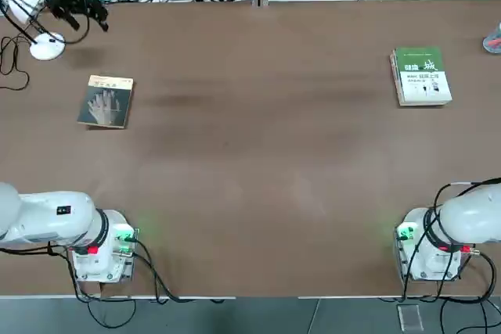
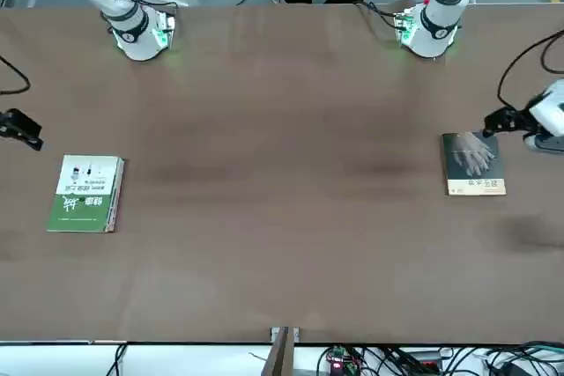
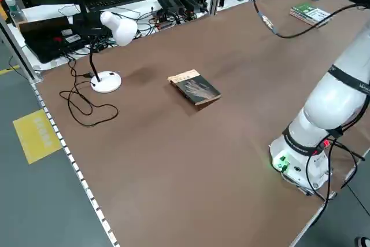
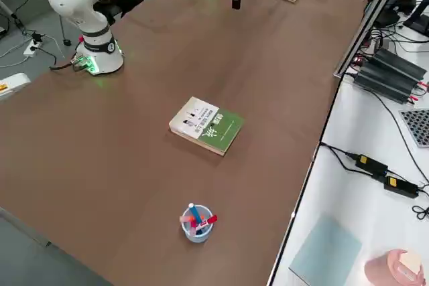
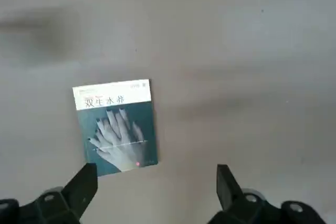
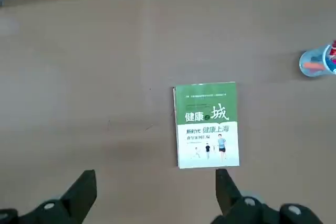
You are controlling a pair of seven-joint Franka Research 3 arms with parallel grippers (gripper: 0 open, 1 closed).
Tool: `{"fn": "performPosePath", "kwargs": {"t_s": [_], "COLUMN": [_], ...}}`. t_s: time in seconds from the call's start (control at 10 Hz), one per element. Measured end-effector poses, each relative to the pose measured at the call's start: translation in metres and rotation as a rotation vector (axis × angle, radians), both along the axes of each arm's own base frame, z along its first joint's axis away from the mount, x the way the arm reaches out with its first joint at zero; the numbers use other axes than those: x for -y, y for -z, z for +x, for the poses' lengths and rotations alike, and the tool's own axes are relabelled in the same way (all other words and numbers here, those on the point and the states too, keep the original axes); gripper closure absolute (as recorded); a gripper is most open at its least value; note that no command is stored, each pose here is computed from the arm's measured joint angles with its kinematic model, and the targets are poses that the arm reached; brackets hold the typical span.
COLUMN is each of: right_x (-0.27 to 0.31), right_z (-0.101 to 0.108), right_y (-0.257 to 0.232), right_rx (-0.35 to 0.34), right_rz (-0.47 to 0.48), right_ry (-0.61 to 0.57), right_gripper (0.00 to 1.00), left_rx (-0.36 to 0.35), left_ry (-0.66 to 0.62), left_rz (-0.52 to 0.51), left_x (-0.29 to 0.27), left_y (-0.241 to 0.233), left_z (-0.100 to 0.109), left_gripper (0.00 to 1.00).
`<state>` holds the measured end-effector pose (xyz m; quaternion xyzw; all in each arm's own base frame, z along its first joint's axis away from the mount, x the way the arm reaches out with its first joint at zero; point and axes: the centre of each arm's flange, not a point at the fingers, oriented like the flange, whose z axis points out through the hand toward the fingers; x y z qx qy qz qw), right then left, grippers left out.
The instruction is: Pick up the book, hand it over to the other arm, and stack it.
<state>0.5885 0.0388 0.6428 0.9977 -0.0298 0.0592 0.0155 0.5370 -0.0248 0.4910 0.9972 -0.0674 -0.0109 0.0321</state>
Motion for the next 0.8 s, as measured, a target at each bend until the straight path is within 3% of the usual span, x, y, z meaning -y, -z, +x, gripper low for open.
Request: {"fn": "performPosePath", "kwargs": {"t_s": [0.4, 0.8], "right_x": [0.000, -0.001], "right_z": [-0.003, -0.003], "right_y": [0.004, 0.008], "right_rx": [-0.029, -0.036], "right_rz": [-0.002, 0.003], "right_ry": [0.002, 0.059], "right_gripper": [0.00, 0.00], "left_rx": [-0.034, -0.057], "left_ry": [-0.010, 0.052], "left_rz": [0.010, 0.004], "left_x": [-0.008, -0.037], "left_y": [0.040, 0.069], "left_z": [-0.031, -0.043], "left_gripper": [0.00, 0.00]}}
